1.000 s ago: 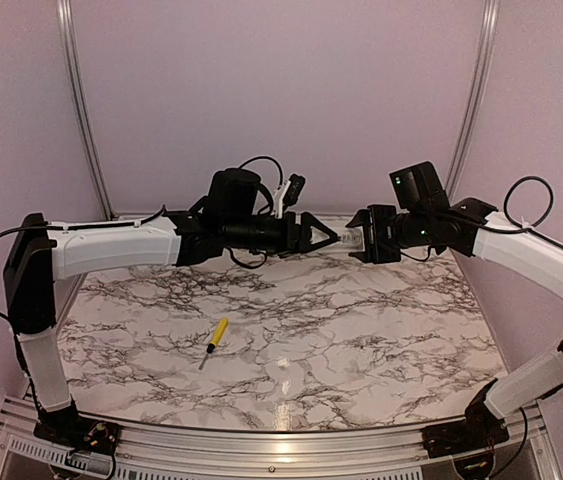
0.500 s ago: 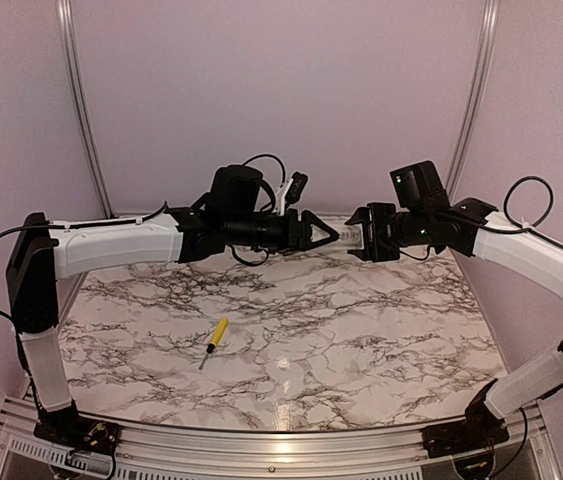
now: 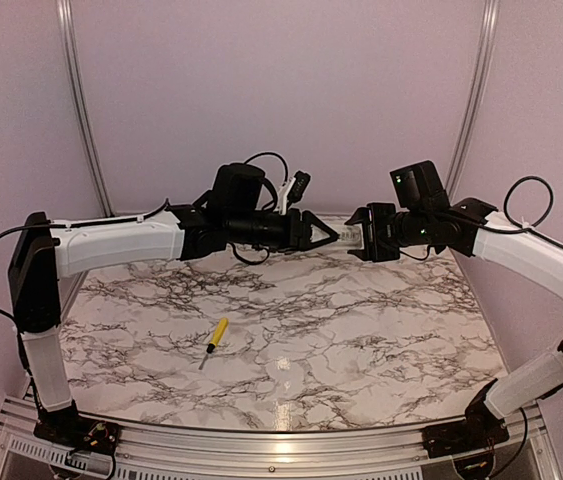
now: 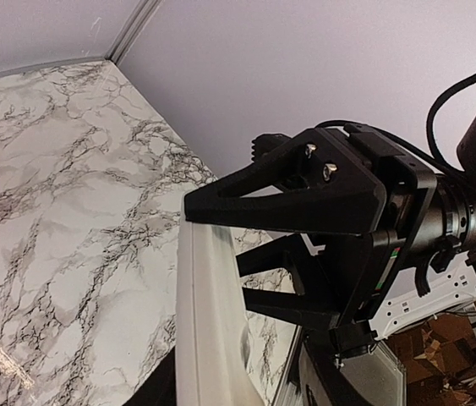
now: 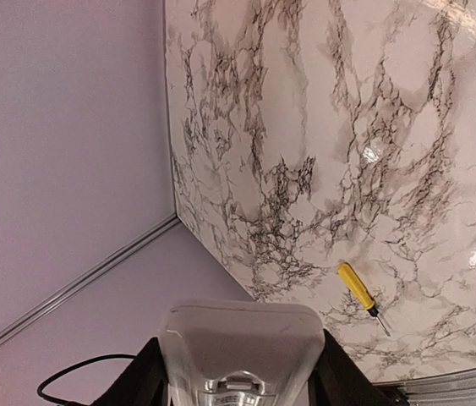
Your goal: Unload the batteries from the remote control
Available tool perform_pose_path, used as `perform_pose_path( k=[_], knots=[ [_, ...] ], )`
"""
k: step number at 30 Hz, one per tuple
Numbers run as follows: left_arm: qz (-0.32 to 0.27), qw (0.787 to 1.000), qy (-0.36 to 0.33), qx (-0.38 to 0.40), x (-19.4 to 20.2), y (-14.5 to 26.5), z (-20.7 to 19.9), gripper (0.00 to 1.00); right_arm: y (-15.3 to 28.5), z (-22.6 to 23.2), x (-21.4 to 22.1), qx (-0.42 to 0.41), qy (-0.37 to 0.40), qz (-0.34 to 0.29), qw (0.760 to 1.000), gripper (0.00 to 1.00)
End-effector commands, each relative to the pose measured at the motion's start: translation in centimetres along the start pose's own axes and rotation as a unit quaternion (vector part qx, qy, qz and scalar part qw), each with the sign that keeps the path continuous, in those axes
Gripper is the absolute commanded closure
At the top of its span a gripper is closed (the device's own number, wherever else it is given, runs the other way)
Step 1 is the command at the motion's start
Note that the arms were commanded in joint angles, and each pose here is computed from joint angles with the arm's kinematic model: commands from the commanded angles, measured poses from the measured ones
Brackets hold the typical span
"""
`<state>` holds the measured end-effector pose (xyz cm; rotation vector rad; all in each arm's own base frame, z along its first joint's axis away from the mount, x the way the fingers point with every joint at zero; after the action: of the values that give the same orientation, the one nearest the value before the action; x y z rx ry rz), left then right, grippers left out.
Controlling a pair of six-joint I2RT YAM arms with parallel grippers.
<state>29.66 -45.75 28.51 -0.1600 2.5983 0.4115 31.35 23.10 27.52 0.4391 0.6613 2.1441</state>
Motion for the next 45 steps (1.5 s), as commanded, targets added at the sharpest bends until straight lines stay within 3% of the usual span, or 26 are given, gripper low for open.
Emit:
perform_pose_path(
  k=[1,5,11,15,23,27,29,34,38,40,45],
  knots=[
    [0.008,1.000,-0.010,-0.005,0.0,-0.7,0.2,0.58,1.0,1.5,0.0,-0.020,0.009,0.001,1.000,1.00],
    [0.010,1.000,-0.011,-0.003,0.1,-0.8,0.1,0.65,1.2,1.7,-0.1,-0.021,0.011,-0.004,1.000,1.00],
    [0.021,1.000,-0.003,-0.015,0.5,-0.8,0.7,0.68,1.1,1.7,-0.1,-0.021,0.012,-0.004,1.000,1.00],
    [0.019,1.000,-0.005,-0.016,0.5,-0.8,0.7,0.77,1.2,1.7,-0.1,-0.020,0.013,-0.005,1.000,1.00],
    [0.012,1.000,-0.006,-0.012,0.1,-0.9,0.3,0.79,1.3,1.3,-0.1,-0.016,0.015,-0.006,1.000,1.00],
    [0.009,1.000,-0.007,-0.006,-0.1,-0.8,0.0,0.89,1.4,1.4,-0.1,-0.018,0.018,-0.007,1.000,1.00],
    [0.009,1.000,-0.005,-0.003,-0.1,-0.7,-0.2,0.87,1.4,1.3,-0.2,-0.017,0.020,-0.008,1.000,1.00],
    [0.000,1.000,-0.013,0.013,-0.6,-0.6,-1.0,0.64,1.4,1.2,-0.1,-0.014,0.022,-0.004,1.000,1.00],
    [0.004,1.000,-0.008,0.014,-0.4,-0.7,-0.8,0.57,1.4,1.0,-0.1,-0.012,0.022,-0.003,1.000,1.00],
    [0.005,1.000,-0.007,0.013,-0.4,-0.7,-0.8,0.57,1.4,1.0,0.0,-0.012,0.021,-0.003,1.000,1.00],
    [0.001,1.000,-0.011,0.015,-0.6,-0.7,-1.0,0.74,1.4,1.1,0.0,-0.012,0.021,-0.003,1.000,1.00]
  ],
)
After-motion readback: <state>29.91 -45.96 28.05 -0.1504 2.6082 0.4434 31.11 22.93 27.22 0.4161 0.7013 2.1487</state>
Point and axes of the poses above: each gripper's point midway between its finger pads, its own y axis back along the fingers, its own z axis along the line the jaws close on, x = y × z, the point moved 4 cm from there along y, back along the fingers, and after that the axes turned 15 degrees about y, right-handed, at the moved point
